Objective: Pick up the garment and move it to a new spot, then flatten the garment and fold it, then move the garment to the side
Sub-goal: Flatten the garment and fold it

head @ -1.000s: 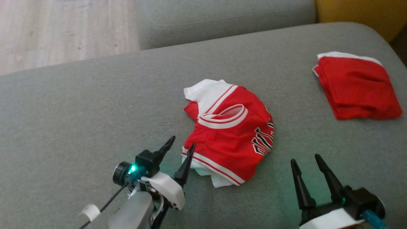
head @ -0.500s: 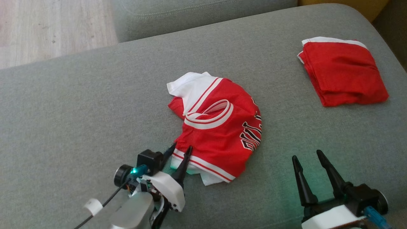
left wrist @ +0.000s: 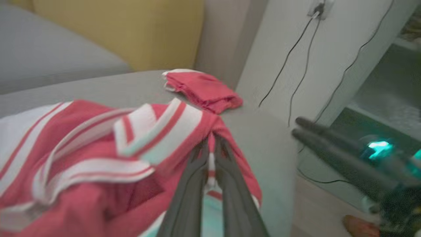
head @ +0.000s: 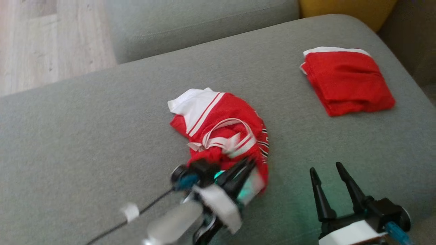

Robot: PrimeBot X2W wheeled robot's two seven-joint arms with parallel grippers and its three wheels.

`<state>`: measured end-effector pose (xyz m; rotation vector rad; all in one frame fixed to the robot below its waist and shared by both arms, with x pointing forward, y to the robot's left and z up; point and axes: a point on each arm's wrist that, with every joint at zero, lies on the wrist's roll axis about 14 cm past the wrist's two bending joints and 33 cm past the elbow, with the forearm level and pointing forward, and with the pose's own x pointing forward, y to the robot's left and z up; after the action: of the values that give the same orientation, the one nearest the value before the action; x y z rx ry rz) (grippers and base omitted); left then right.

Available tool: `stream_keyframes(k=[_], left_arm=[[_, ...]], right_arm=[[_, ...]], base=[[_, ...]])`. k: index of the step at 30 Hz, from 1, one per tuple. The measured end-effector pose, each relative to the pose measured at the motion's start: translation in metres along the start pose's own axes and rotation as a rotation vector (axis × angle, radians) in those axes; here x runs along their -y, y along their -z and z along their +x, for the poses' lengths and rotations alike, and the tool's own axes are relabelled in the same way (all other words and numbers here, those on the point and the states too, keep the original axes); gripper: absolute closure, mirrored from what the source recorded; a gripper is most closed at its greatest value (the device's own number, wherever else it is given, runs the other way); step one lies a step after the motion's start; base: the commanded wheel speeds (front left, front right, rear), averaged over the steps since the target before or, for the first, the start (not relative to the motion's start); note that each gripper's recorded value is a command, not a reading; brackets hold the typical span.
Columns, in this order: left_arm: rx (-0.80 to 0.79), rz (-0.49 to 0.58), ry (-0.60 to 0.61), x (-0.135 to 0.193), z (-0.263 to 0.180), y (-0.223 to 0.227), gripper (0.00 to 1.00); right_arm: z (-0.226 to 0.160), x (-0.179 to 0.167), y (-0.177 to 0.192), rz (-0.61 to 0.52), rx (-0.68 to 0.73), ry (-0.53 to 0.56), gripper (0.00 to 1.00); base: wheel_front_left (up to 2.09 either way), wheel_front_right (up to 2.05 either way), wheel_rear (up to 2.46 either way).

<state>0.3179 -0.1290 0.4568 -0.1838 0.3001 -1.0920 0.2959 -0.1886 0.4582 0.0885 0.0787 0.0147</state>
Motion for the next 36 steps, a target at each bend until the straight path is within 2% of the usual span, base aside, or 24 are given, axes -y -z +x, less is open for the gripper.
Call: stream_keyframes(k=[2,5,9,12,16,21,23,25,29,30,34,36], left_arm=[[0.063,0.000,0.096,0.025,0.012,-0.032,1.00],[0.189,0.057,0.201,0.044,0.028,-0.102,1.00],[0.361,0.169,0.257,0.055,0.040,-0.202,1.00],[0.491,0.231,0.242,0.056,0.042,-0.272,1.00],[0.641,0.198,0.182,0.051,0.032,-0.350,1.00],[0.725,0.219,0.082,0.031,0.013,-0.395,1.00],[0.698,0.215,0.009,0.007,0.010,-0.384,1.00],[0.638,0.184,-0.077,-0.027,0.009,-0.354,1.00],[0.437,0.042,-0.288,-0.110,-0.007,-0.238,1.00],[0.437,0.042,-0.288,-0.110,-0.007,-0.238,1.00],[0.224,-0.104,-0.505,-0.172,-0.053,-0.110,1.00],[0.187,-0.172,-0.592,-0.192,-0.076,-0.074,1.00]], right_arm=[[-0.004,0.001,-0.003,0.010,0.013,0.016,0.00],[-0.012,0.007,-0.005,0.017,0.027,0.042,0.00],[-0.022,0.016,-0.009,0.026,0.049,0.087,0.00],[-0.029,0.021,-0.012,0.033,0.064,0.115,0.00],[-0.035,0.025,-0.015,0.038,0.082,0.136,0.00],[-0.036,0.024,-0.011,0.044,0.072,0.131,0.00],[-0.031,0.020,-0.014,0.043,0.077,0.113,0.00],[-0.027,0.014,-0.015,0.042,0.080,0.092,0.00],[-0.017,0.006,-0.015,0.040,0.074,0.057,0.00],[-0.017,0.006,-0.015,0.040,0.074,0.057,0.00],[-0.008,0.001,-0.010,0.037,0.048,0.033,0.00],[-0.003,-0.003,-0.005,0.036,0.028,0.019,0.00]], base=[[0.00,0.00,0.00],[0.00,0.00,0.00],[0.00,0.00,0.00],[0.00,0.00,0.00],[0.00,0.00,0.00],[0.00,0.00,0.00],[0.00,0.00,0.00],[0.00,0.00,0.00],[0.00,0.00,0.00],[0.00,0.00,0.00],[0.00,0.00,0.00],[0.00,0.00,0.00]])
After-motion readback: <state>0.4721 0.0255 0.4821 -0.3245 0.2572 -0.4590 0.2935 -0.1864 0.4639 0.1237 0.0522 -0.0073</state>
